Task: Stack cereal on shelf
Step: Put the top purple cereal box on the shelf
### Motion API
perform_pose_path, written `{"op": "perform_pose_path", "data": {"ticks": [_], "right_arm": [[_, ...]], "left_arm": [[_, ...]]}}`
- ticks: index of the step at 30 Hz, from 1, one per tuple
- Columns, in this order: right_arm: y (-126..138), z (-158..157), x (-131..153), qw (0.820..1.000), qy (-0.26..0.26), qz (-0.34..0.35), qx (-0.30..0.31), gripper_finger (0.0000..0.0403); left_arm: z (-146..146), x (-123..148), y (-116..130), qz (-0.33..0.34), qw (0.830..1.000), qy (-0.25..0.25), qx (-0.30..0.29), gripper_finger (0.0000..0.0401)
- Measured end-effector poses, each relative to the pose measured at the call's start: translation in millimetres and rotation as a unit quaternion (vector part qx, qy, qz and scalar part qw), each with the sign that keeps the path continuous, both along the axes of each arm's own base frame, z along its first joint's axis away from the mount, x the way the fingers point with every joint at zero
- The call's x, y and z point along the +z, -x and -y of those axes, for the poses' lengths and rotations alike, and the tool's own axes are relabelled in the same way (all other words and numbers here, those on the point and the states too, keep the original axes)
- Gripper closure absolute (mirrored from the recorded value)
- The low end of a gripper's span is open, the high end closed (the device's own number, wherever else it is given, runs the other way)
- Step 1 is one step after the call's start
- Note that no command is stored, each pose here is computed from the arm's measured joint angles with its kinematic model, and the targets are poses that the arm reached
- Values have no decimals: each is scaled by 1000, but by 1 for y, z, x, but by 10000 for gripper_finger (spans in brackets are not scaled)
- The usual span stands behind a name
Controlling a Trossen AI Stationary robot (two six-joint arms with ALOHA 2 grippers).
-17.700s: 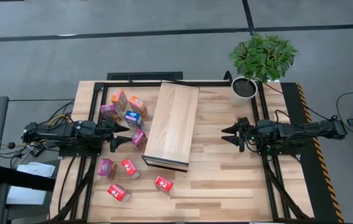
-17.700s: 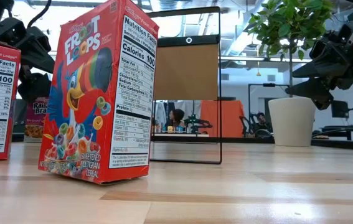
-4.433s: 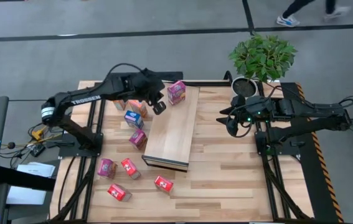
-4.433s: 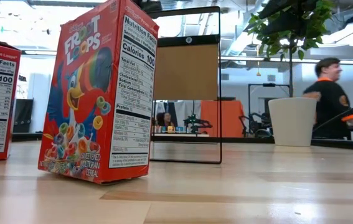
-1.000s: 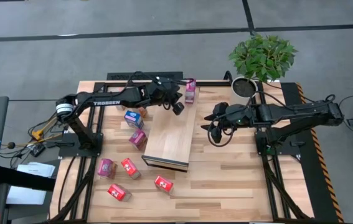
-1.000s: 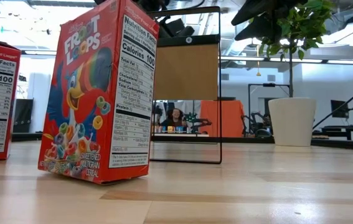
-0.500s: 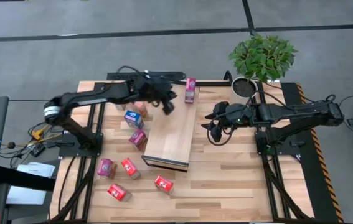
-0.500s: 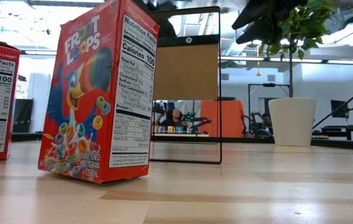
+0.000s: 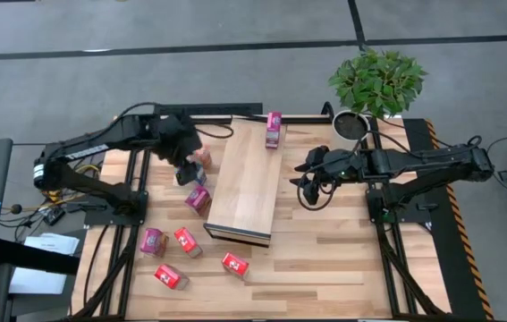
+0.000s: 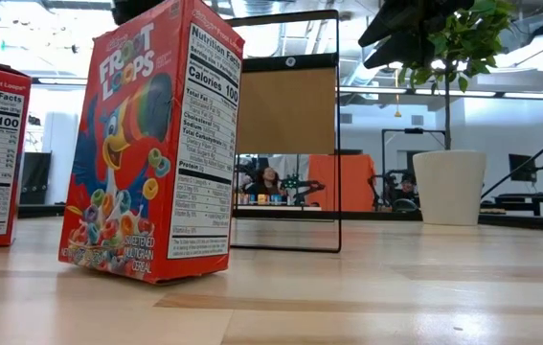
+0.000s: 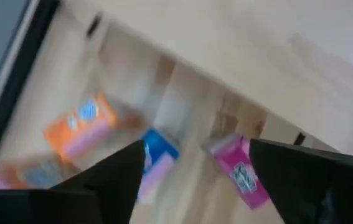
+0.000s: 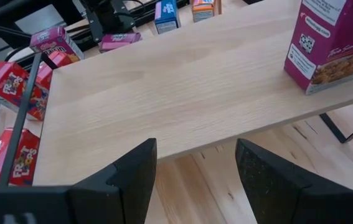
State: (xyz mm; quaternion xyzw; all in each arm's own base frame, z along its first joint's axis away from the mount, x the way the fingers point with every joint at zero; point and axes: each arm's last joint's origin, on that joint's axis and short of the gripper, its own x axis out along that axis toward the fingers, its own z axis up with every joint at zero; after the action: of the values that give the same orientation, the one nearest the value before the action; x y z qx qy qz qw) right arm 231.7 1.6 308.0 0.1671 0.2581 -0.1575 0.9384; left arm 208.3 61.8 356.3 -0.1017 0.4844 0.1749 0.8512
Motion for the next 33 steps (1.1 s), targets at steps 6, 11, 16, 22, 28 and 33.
{"op": "perform_pose_path", "data": {"ticks": [6, 11, 16, 22, 28, 33], "right_arm": [[0, 0, 0, 1000, 0, 0, 0, 158], [0, 0, 0, 1000, -3, 1, -2, 158], [0, 0, 0, 1000, -3, 1, -2, 158], [0, 0, 0, 1000, -3, 1, -2, 158], [0, 0, 0, 1000, -4, 1, -2, 158], [0, 0, 0, 1000, -4, 1, -1, 158]], "left_arm": [[30, -21, 7, -11, 998, 33, 56, 101], [57, -35, 5, -20, 997, 10, 75, 101], [76, -45, 1, -10, 994, -6, 112, 101], [94, -67, -12, -32, 992, -19, 125, 101], [106, -89, -30, -63, 989, -51, 121, 101], [112, -103, -38, -94, 987, -63, 115, 101]]}}
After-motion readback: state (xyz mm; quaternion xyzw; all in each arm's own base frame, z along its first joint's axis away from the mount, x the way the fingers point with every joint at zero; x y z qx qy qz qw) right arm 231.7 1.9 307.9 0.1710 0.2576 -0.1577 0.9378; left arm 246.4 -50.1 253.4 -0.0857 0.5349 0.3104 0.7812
